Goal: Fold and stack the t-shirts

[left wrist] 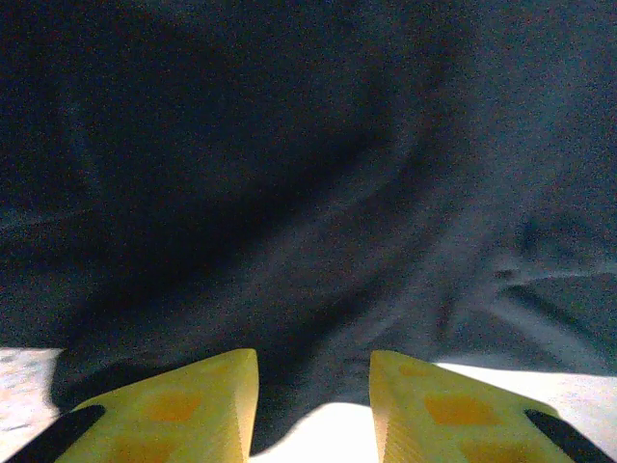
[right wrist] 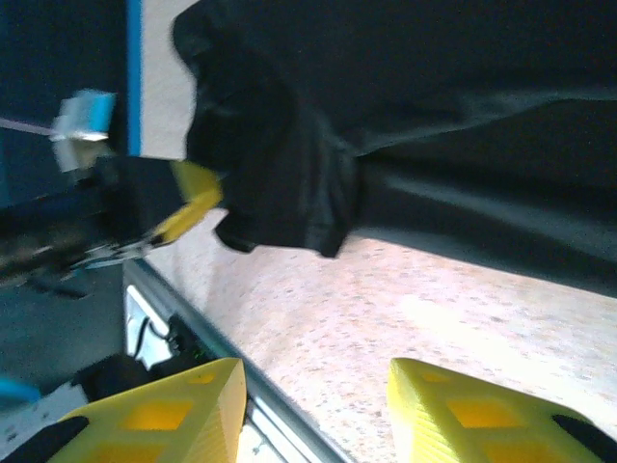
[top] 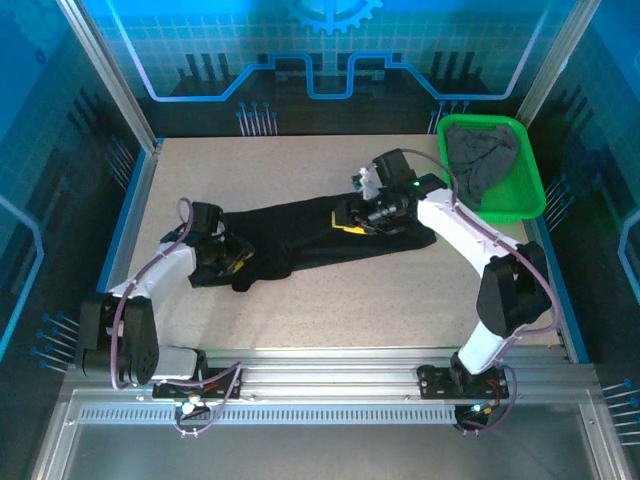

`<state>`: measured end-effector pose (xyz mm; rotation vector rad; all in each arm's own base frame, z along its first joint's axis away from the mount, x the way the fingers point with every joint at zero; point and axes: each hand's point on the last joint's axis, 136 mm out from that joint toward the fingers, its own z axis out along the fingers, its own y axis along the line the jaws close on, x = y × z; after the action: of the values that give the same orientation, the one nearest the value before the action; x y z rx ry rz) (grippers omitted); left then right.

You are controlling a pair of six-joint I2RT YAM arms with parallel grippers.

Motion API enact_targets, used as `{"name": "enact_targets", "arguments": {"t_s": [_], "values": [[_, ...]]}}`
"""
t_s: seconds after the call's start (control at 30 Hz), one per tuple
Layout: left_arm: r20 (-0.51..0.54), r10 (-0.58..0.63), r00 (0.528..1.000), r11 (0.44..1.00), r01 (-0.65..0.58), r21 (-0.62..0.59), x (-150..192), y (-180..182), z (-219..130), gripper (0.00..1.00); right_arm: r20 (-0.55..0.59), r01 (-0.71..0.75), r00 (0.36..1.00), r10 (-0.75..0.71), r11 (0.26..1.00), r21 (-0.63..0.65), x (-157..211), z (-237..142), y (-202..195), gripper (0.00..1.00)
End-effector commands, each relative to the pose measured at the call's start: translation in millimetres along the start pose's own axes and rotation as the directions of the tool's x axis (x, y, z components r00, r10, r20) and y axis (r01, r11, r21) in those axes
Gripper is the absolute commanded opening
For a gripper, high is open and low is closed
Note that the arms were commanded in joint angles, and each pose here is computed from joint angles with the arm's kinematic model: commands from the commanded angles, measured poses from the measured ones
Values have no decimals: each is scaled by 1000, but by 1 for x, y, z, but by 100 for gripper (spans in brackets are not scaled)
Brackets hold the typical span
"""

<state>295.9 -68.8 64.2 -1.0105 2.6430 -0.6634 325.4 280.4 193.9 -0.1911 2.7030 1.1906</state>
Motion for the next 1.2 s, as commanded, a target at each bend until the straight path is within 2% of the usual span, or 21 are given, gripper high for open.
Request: {"name": "enact_targets", "arguments": {"t_s": [0.0, 0.23, 0.33, 0.47, 0.6, 0.77, 0.87, 1.03, 1.17], "values": [[-83, -10, 996, 997, 4, -72, 23, 29, 15, 37, 19, 138, 990, -137, 980, -145, -1, 0, 55, 44], [-142, -60, 988, 997, 53, -56, 60, 49, 26, 36, -1, 108, 994, -109, 985, -136, 3, 19, 58, 44], [-143, -32, 989, 999, 31, -9, 59, 39, 21, 37, -11, 104, 994, -106, 987, -125, 3, 23, 55, 44], [-19, 10, 1000, 1000, -9, 30, 25, 19, -10, 39, -13, 115, 993, -117, 987, -113, 3, 23, 54, 44], [75, -21, 997, 1000, 21, 1, -19, 21, -26, 37, 8, 118, 993, -118, 987, -108, 1, 21, 54, 44], [102, -38, 994, 999, 36, 21, -61, 26, -12, 36, 24, 118, 993, -116, 986, -116, 0, 18, 57, 44], [88, -49, 995, 999, 48, 9, -75, 35, -3, 36, 26, 121, 993, -118, 986, -111, 1, 15, 57, 44], [86, -13, 996, 999, 16, -35, -85, 49, 7, 35, 25, 114, 993, -112, 988, -102, 5, 13, 54, 44], [73, -14, 997, 1000, 13, 10, -83, 46, 18, 35, 23, 102, 995, -101, 990, -97, 7, 14, 51, 44]]}}
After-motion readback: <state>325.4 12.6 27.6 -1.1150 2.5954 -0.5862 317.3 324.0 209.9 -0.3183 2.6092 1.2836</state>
